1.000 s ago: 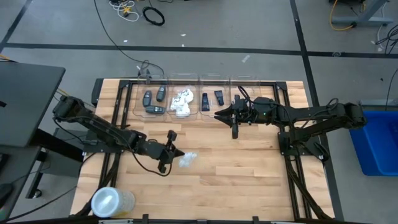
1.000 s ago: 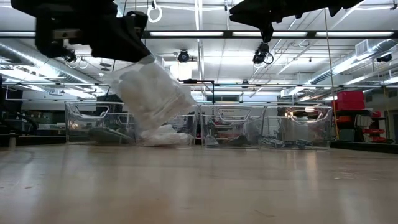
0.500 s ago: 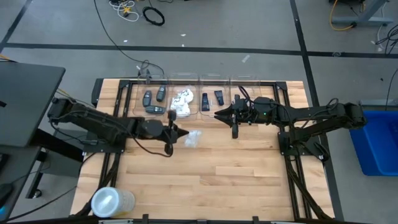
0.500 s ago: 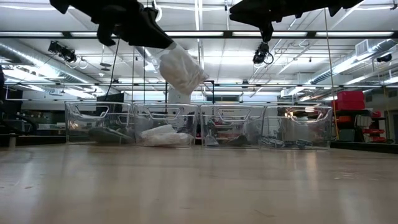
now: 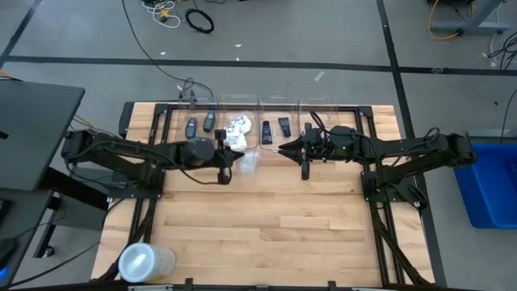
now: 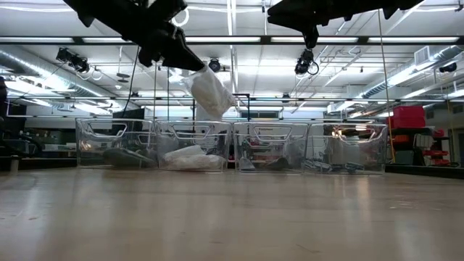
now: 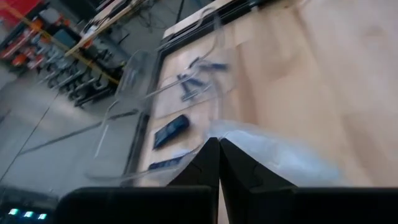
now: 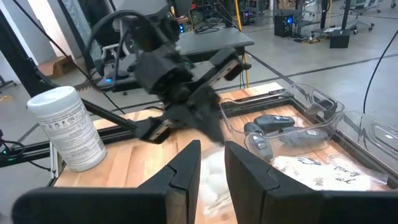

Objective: Pick & Place Travel size toiletries
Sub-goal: Put the white vanity pack into the middle left transparent bin

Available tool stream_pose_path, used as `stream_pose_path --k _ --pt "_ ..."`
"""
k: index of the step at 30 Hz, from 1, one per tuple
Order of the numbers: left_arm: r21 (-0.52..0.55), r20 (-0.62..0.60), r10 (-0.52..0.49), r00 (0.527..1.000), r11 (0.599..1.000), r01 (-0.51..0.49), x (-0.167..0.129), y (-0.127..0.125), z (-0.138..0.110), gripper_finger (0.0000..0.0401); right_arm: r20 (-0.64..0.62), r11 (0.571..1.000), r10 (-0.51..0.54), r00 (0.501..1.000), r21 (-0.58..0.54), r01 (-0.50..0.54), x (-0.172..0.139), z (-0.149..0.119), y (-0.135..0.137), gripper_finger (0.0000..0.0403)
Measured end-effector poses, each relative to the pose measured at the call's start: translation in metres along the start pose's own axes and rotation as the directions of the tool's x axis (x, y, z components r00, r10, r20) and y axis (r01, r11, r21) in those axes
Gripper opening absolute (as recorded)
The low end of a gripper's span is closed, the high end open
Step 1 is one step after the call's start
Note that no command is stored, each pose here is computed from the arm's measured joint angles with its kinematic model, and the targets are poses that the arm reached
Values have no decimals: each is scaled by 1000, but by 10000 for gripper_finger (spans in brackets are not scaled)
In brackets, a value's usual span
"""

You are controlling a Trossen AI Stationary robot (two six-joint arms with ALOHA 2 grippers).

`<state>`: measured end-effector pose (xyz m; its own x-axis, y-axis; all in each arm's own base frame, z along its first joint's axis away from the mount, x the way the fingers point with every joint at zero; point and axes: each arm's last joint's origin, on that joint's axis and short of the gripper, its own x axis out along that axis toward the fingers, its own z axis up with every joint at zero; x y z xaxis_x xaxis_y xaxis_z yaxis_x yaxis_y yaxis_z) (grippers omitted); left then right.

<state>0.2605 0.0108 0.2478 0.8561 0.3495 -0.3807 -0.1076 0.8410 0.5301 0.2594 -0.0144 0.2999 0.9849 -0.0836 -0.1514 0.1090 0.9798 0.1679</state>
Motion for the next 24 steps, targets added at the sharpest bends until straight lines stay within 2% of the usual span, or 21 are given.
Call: stream_pose_path --k 6,19,24 --pt "-45 -47 64 997 997 -66 6 19 -10 4 0 1000 0 1000 0 0 0 0 0 79" --pt "-57 -133 173 976 982 -182 14 55 -32 7 -4 1000 -1 1000 -12 1 0 0 0 80" --pt "-91 -147 180 972 977 -195 15 70 -41 4 -4 999 -1 1000 -35 1 0 0 0 79"
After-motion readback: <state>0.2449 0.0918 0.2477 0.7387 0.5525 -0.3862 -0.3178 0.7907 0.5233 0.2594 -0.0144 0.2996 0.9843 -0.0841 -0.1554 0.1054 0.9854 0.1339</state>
